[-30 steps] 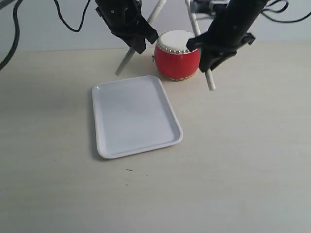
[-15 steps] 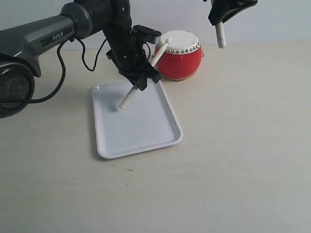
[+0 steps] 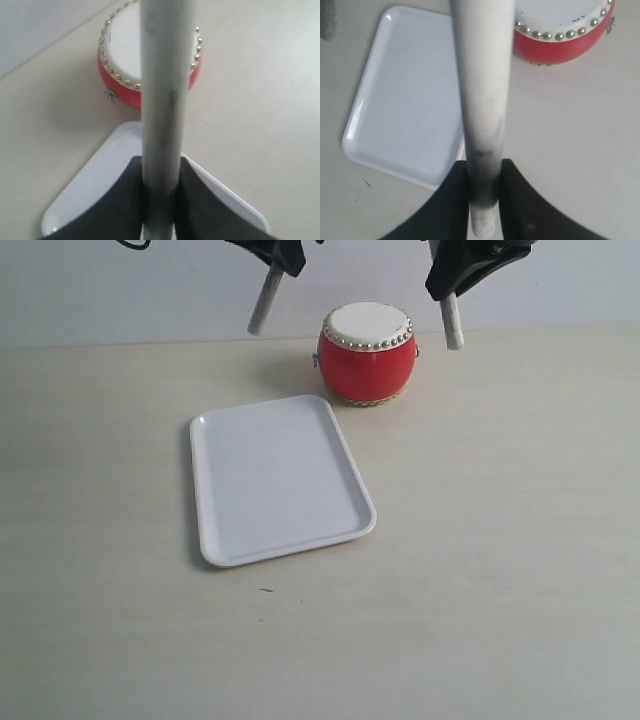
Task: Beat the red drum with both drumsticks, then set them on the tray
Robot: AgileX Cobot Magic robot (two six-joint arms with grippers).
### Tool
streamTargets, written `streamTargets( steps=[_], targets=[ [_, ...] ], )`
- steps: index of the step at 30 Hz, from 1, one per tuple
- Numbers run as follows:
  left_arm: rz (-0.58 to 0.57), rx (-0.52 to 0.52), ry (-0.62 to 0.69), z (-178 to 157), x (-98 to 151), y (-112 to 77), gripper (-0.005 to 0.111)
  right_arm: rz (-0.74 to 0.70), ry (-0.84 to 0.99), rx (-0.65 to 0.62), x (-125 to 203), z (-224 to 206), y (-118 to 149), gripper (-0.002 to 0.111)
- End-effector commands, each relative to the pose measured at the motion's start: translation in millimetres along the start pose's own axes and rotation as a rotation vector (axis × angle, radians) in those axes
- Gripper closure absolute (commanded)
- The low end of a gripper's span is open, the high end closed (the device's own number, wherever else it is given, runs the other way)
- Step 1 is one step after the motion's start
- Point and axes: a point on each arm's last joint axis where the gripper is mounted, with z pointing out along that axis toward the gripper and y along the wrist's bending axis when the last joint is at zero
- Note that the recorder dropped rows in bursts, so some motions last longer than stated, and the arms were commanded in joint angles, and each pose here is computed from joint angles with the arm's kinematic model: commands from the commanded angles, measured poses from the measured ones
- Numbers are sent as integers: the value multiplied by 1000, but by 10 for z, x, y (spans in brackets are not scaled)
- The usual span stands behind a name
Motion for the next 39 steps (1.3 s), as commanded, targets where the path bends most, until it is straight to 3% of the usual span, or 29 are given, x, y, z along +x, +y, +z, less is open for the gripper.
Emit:
streamTargets(
  steps=[1, 4, 6, 12, 19, 25, 31, 39],
  targets=[
    [24, 137, 35, -5, 121, -140, 107, 1, -24, -7, 104, -198, 75, 108],
    [58, 266, 90, 84, 317, -254, 107, 2, -14, -9, 195, -238, 106, 108],
    [62, 284, 148, 157, 529, -277, 107, 7, -6, -14, 247, -249, 124, 108],
    [38, 101, 46, -9, 900, -159, 107, 14, 2, -27, 303, -253, 146, 108],
    [-41, -96, -210, -786, 1311, 13, 107, 27, 13, -92, 269, -139, 246, 108],
    [-66, -233, -367, -1248, 1723, 19, 107, 15, 130, -79, 255, 259, 512, 108],
    [-84, -289, -463, -1531, 1856, -8, 107, -6, 206, -81, 255, 683, 709, 108],
    [-77, -288, -460, -1561, 1886, -30, 107, 25, 247, -81, 274, 824, 698, 108]
  ],
)
